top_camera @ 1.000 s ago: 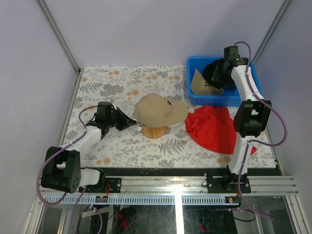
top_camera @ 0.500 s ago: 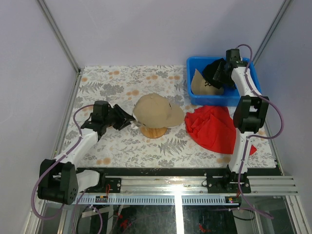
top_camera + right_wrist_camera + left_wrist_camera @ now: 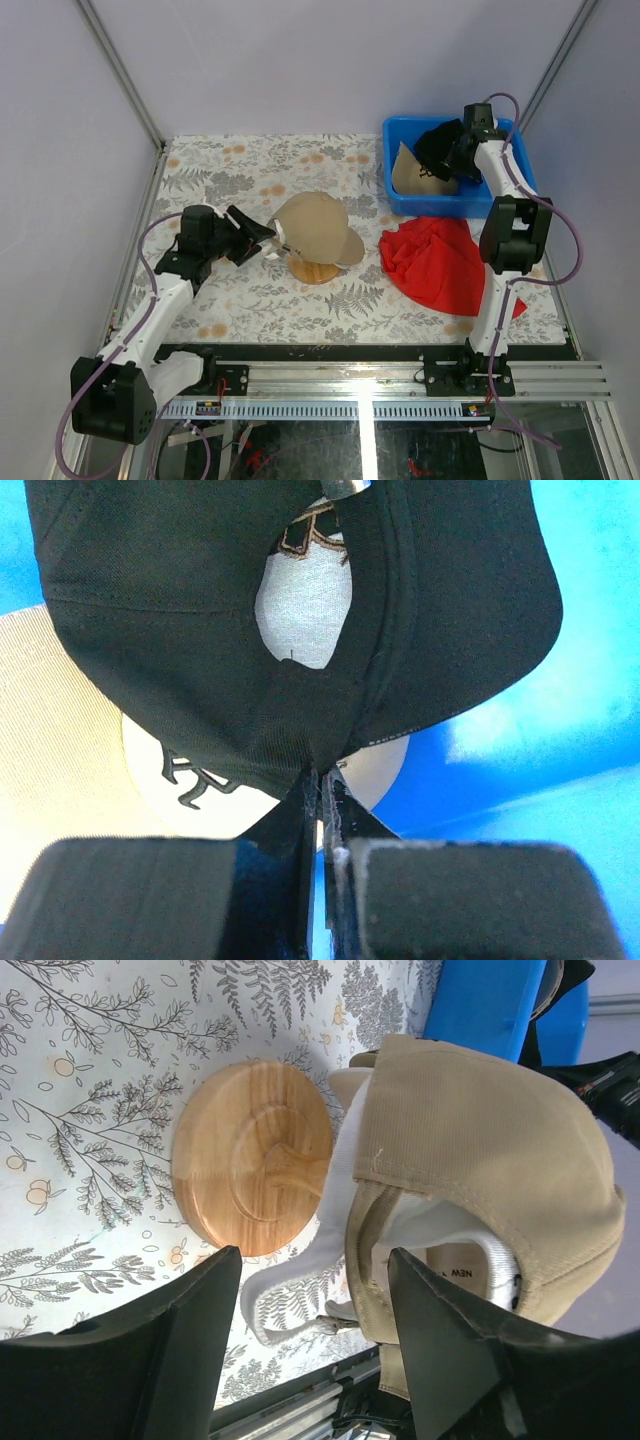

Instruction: Stack the hats

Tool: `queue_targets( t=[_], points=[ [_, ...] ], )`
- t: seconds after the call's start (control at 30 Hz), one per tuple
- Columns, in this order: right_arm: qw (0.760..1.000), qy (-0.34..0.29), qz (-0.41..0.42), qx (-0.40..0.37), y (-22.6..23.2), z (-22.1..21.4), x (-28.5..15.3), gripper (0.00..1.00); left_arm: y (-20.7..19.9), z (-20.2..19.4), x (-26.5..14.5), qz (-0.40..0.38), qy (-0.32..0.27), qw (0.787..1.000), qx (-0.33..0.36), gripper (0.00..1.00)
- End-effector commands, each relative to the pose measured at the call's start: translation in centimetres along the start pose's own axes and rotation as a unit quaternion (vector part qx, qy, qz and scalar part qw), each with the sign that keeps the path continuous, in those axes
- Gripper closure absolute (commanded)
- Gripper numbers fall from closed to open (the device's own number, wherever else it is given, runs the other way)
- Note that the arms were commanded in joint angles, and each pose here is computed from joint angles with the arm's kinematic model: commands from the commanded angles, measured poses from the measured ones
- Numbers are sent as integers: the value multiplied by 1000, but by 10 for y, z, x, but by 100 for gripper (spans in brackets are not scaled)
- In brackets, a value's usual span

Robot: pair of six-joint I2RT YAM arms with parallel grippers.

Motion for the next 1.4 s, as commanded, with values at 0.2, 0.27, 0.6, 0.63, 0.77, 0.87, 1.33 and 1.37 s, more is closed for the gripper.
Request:
queue_targets(
  t=[0.2,0.27,0.6,0.63,0.77,0.87,1.33,1.37],
  points=[
    [987,-158,12,3,-8,58,-124,100,-41,18,-21,-54,-52,997,11,35],
    [985,-172,20,3,-8,63,-142,100,-46,21,-24,-59,-59,996,13,34],
    [972,-213,96,-1,2,68,-229,100,-83,33,-48,-92,-97,991,29,29],
    [970,-218,108,0,4,67,-237,100,-89,34,-52,-98,-99,990,28,29],
    [958,-235,163,13,12,61,-271,100,-116,38,-70,-132,-108,985,31,28],
    [946,-246,210,19,20,58,-294,100,-139,40,-82,-163,-107,980,36,28],
    [849,-197,490,19,62,24,-407,100,-239,33,-77,-319,24,925,205,19],
    [838,-192,511,16,64,21,-415,100,-241,31,-73,-329,42,920,207,18]
  ],
)
Point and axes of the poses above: each gripper's point midway between its finger pads, its own x axis out along the fingers, its own y axis along the line the jaws close on, z = x × y, the point moved 6 cm from there along -x, back along the fingers, and after that the axes turned 9 degrees about -x, right-handed, at the moved point
